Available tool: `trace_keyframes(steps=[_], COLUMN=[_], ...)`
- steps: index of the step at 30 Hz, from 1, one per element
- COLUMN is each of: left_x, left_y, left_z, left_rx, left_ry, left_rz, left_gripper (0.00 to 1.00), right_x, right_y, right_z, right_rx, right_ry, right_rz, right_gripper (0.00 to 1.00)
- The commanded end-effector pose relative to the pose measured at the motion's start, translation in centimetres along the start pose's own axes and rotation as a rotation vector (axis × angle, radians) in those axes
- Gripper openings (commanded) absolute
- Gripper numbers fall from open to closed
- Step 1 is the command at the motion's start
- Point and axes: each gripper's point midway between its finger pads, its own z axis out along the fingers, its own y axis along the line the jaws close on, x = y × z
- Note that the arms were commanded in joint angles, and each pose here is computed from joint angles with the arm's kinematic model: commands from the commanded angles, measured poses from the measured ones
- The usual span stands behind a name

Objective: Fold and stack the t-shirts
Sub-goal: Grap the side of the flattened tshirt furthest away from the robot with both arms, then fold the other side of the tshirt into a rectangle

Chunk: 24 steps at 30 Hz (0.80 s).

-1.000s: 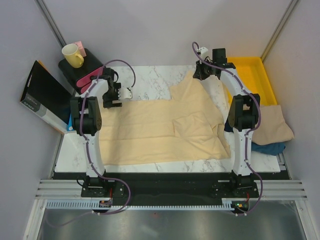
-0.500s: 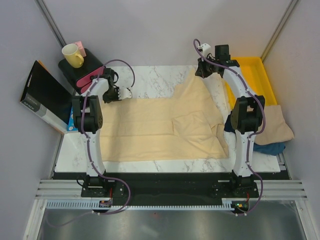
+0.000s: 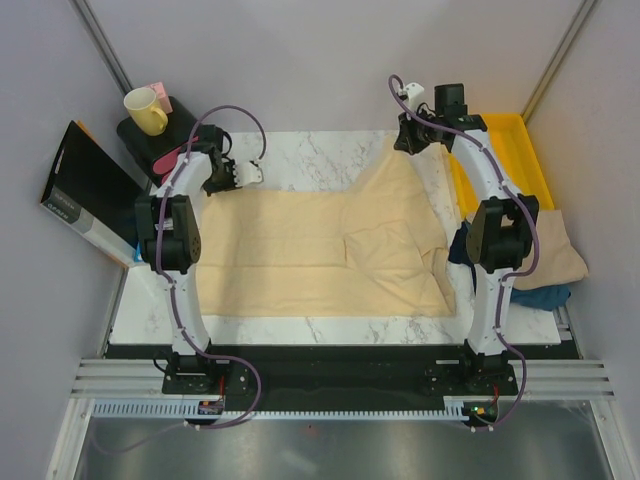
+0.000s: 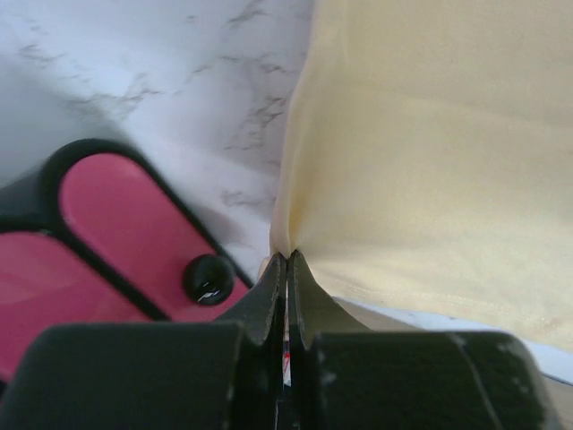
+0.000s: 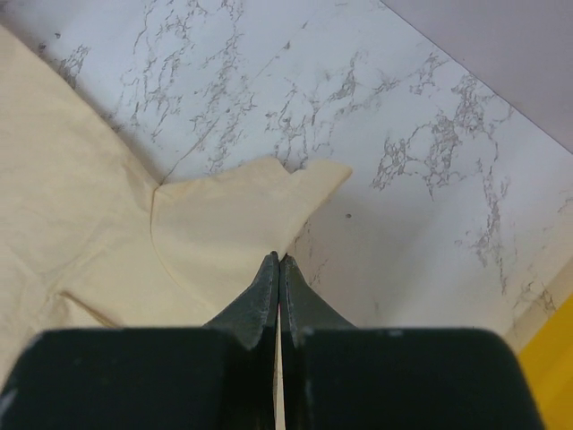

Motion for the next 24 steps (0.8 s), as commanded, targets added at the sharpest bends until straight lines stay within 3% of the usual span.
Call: trace_keyframes(steps=[1, 4, 16, 24], left_x=[-0.8, -0.6, 0.7, 0.9], left_y=[4.2, 4.0, -3.3, -3.7], left_z=[-5.5, -6.2, -6.0, -7.7], left_rx=[-0.207, -0.219, -0.104, -0.131], left_ry=[-0.049, -0.037, -0.02, -0.016], left_rz=[-0.03, -0.012, 0.055, 0.083], left_gripper=[0.02, 0.02, 0.02, 0.02], right_x=[-3.2, -2.7, 0.7, 4.5], right_y=[0.9, 1.5, 5.9, 9.9], right_z=[-3.8, -4.5, -10.1, -13.6], right_rx=[0.015, 0.002, -0.122, -0.273], right_ry=[-0.058, -0.037, 0.128, 0.27], right_rz=[-0.062, -0.081, -0.209, -0.271], right_gripper=[0.0, 0.0, 0.0, 0.0])
